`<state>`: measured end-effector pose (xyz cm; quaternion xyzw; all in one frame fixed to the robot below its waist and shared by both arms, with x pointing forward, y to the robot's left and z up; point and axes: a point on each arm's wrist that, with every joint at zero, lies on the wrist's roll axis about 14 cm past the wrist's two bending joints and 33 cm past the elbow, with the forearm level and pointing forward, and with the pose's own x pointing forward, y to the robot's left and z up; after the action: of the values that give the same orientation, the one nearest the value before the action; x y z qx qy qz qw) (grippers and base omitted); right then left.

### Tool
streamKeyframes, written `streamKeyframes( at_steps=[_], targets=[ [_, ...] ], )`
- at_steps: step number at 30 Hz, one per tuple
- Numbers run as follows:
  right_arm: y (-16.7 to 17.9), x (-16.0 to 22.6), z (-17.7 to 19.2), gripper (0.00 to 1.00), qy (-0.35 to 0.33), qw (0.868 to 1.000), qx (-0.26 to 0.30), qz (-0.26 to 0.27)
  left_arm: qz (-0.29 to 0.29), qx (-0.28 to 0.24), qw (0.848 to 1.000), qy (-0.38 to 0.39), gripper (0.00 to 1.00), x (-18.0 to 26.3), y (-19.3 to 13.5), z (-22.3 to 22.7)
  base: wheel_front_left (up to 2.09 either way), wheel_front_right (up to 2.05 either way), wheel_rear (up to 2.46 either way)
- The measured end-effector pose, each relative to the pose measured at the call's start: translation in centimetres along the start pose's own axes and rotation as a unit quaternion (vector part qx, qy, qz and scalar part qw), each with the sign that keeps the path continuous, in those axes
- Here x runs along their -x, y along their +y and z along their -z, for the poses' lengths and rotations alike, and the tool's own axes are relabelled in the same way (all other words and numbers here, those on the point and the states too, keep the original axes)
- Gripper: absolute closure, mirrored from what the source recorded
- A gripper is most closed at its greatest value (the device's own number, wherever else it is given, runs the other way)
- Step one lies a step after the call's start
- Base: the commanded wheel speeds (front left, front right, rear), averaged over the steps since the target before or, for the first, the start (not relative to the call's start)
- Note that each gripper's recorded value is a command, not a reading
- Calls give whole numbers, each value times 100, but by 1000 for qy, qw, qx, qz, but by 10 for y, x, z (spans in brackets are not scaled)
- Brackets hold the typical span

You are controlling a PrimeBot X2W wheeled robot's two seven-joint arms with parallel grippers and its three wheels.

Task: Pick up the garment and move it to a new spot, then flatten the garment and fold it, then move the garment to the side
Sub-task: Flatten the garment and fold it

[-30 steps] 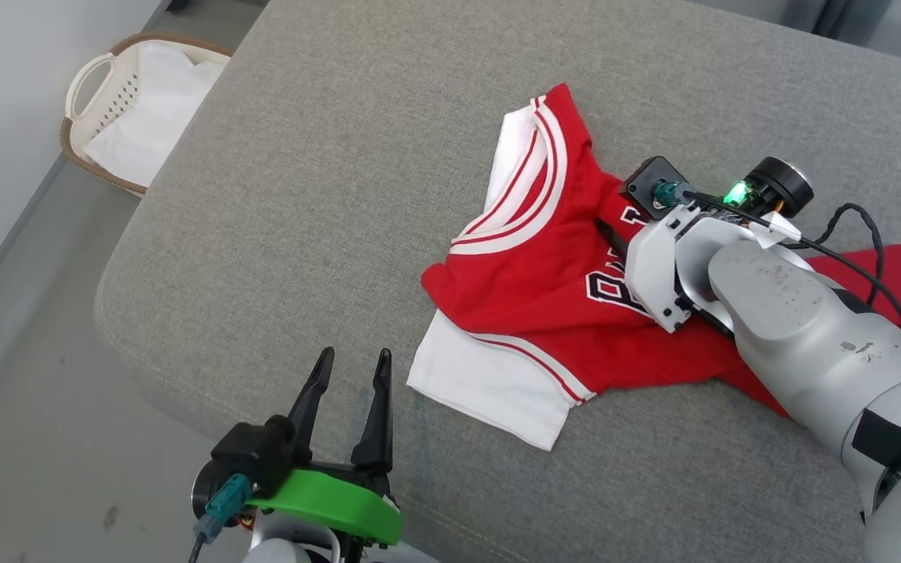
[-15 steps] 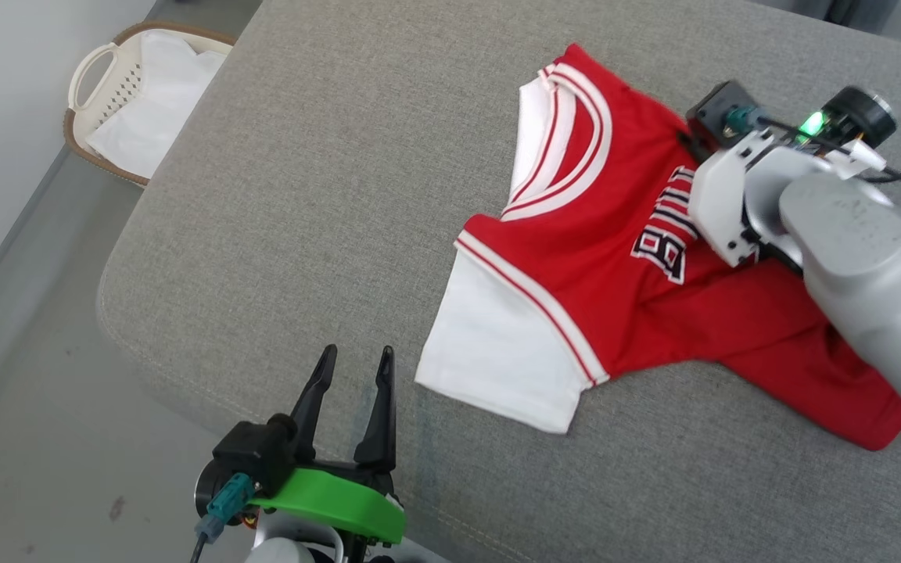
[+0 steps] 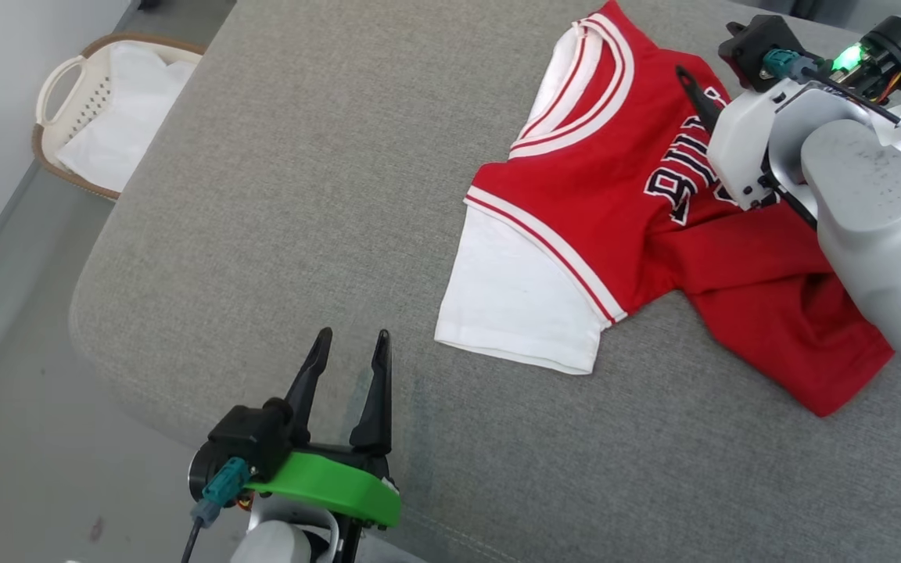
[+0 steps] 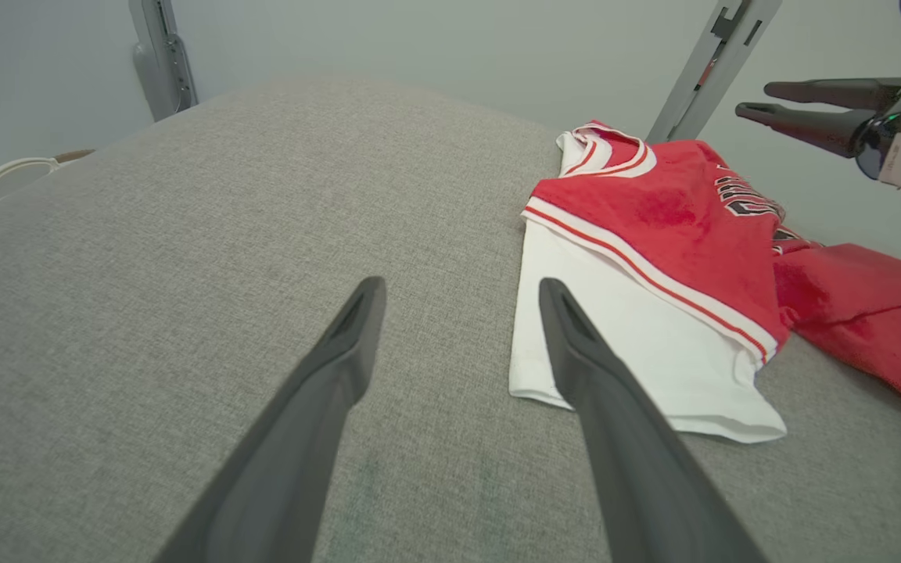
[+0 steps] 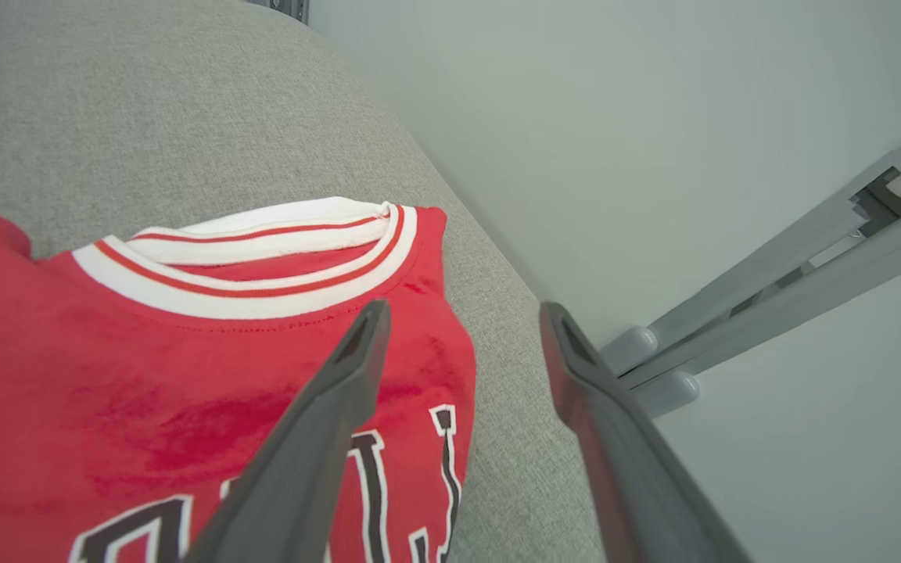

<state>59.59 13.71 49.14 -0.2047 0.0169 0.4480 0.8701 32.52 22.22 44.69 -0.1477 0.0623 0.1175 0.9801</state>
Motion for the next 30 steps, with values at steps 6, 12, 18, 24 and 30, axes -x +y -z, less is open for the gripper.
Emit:
streamKeyframes(
  at_steps=[6, 12, 18, 24, 30],
  targets=[
    [-15, 20, -18, 0, -37, 999, -28, 27, 39, -11, 999, -18, 0, -19, -18, -11, 0, 0, 0],
    [-30, 60, -12, 0, -63, 993, -69, 74, 68, -23, 997, -21, 0, -33, -31, -12, 0, 0, 0],
    [-35, 115, 4, 0, -80, 979, -121, 143, 84, -24, 996, -22, 0, -38, -38, -11, 0, 0, 0],
    [-21, 175, 19, 0, -86, 960, -159, 212, 94, -18, 995, -19, 0, -21, -41, -6, 0, 0, 0],
    [-6, 237, 36, 0, -80, 939, -180, 283, 112, -8, 994, -11, 0, 1, -48, 2, 0, 0, 0]
  ],
)
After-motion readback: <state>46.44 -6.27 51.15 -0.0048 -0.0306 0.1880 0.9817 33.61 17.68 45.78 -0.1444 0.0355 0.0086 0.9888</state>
